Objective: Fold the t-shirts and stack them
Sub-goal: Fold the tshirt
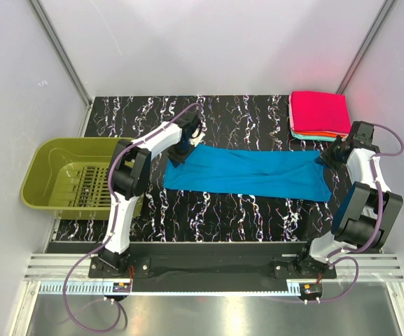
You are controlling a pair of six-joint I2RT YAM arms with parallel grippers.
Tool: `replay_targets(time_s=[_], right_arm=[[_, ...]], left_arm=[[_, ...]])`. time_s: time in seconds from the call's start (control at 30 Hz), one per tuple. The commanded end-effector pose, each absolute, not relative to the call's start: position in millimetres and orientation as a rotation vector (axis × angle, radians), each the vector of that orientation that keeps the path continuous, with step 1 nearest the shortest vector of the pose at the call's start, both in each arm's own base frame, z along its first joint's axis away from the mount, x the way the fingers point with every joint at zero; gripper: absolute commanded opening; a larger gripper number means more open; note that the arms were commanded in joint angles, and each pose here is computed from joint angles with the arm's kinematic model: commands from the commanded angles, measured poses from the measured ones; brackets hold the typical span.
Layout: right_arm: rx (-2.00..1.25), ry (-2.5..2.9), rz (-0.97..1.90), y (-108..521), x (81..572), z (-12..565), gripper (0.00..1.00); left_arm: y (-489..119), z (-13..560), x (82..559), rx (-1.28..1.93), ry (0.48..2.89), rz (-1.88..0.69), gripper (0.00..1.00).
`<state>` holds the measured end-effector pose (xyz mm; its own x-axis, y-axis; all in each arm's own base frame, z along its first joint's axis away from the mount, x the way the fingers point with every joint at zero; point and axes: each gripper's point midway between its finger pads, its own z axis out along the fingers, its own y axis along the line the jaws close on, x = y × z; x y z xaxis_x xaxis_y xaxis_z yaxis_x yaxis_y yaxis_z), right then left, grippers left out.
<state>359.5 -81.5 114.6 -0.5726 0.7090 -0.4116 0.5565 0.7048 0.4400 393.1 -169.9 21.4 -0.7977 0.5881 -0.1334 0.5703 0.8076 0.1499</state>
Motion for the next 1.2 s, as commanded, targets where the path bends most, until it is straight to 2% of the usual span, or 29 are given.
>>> replay_targets(time_s=[0.0, 0.07, 0.23, 0.27, 0.33, 0.5, 0.57, 0.97, 1.07, 1.17], right_arm=[[0.923, 2.329, 0.367, -80, 366, 117, 0.13], [0.922, 2.328, 0.366, -80, 366, 118, 0.13], [0.923, 2.331, 0.369, -80, 366, 116, 0.13], [0.925, 2.33, 0.369, -80, 366, 116, 0.13], [0.927, 2.334, 0.372, -80, 366, 114, 0.13], [0.924, 2.335, 0.375, -79, 366, 115, 0.13], [0.924, 2.333, 0.377, -79, 366, 115, 0.13], [0.929, 2.341, 0.387, -78, 367, 111, 0.13], [0.932, 2.345, 0.394, -77, 367, 109, 0.13], [0.929, 2.345, 0.395, -77, 367, 109, 0.13]], left_arm=[[-168, 37, 406, 0.887, 2.771, 0.195, 0.06], [-169, 36, 404, 0.893, 2.777, 0.188, 0.0], [-171, 37, 404, 0.902, 2.77, 0.191, 0.08], [-171, 38, 404, 0.898, 2.769, 0.194, 0.07], [-171, 40, 405, 0.901, 2.764, 0.193, 0.0], [-164, 45, 408, 0.883, 2.755, 0.257, 0.0], [-162, 47, 409, 0.875, 2.751, 0.278, 0.04], [-158, 47, 414, 0.855, 2.736, 0.367, 0.0], [-160, 50, 416, 0.855, 2.724, 0.374, 0.06], [-154, 50, 419, 0.853, 2.713, 0.433, 0.01]])
